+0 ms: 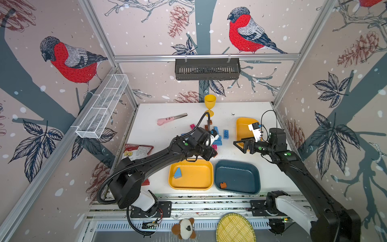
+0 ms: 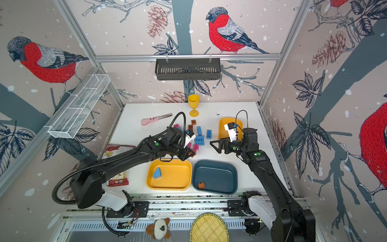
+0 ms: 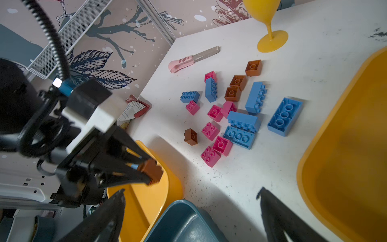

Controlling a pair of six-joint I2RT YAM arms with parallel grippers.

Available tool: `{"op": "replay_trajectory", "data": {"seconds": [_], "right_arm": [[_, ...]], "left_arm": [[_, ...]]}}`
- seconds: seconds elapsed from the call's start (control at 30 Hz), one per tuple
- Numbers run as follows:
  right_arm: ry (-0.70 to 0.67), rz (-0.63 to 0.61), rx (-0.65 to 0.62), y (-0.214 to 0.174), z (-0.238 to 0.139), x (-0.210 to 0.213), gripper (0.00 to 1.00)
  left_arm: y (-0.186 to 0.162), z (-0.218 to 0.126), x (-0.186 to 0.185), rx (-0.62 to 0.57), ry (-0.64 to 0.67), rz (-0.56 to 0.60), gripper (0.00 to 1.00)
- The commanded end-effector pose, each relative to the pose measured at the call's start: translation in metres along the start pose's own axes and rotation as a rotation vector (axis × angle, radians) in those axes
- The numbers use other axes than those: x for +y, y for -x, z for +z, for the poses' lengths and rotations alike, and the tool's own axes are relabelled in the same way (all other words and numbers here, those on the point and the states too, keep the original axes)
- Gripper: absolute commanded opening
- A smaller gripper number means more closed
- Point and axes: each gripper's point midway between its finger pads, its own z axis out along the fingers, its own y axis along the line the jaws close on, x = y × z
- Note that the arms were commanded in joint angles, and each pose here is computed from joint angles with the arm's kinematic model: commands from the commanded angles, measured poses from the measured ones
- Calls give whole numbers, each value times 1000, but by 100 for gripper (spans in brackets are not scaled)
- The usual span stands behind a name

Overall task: Sort the legos into containers by color
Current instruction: 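Carry the brown brick over the teal tray and open the left gripper, then move the left gripper back to the pile above a pink 2x2 brick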

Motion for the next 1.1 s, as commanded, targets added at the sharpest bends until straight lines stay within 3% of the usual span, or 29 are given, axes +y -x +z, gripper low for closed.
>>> {"op": "replay_trajectory", "data": {"seconds": [0.0,0.17,0.23,0.27,0.33,0.47,0.63,0.9,1.07], "right_arm": [[-36,10,-3,-3,-3,-8,100],[-86,28,-34,-2,-12,-19,100],[-87,24,-44,-2,-15,-18,99],[-84,21,-47,-2,-15,-17,99],[-86,14,-52,-2,-17,-16,99],[-79,9,-60,-1,-19,-13,99],[-51,10,-69,1,-17,-9,100],[10,-5,-71,9,-9,3,100],[55,-28,-39,7,5,18,100]], "left_arm": [[-2,14,-49,1,-164,-10,23],[-29,47,-71,86,-200,8,26],[-37,56,-73,104,-198,13,32],[-41,59,-73,114,-197,14,37],[-42,60,-69,127,-168,23,60],[-30,45,-60,108,-102,64,78],[-20,20,-6,111,54,40,78],[7,-35,126,8,469,-162,75],[2,-38,181,25,594,-248,75]]}}
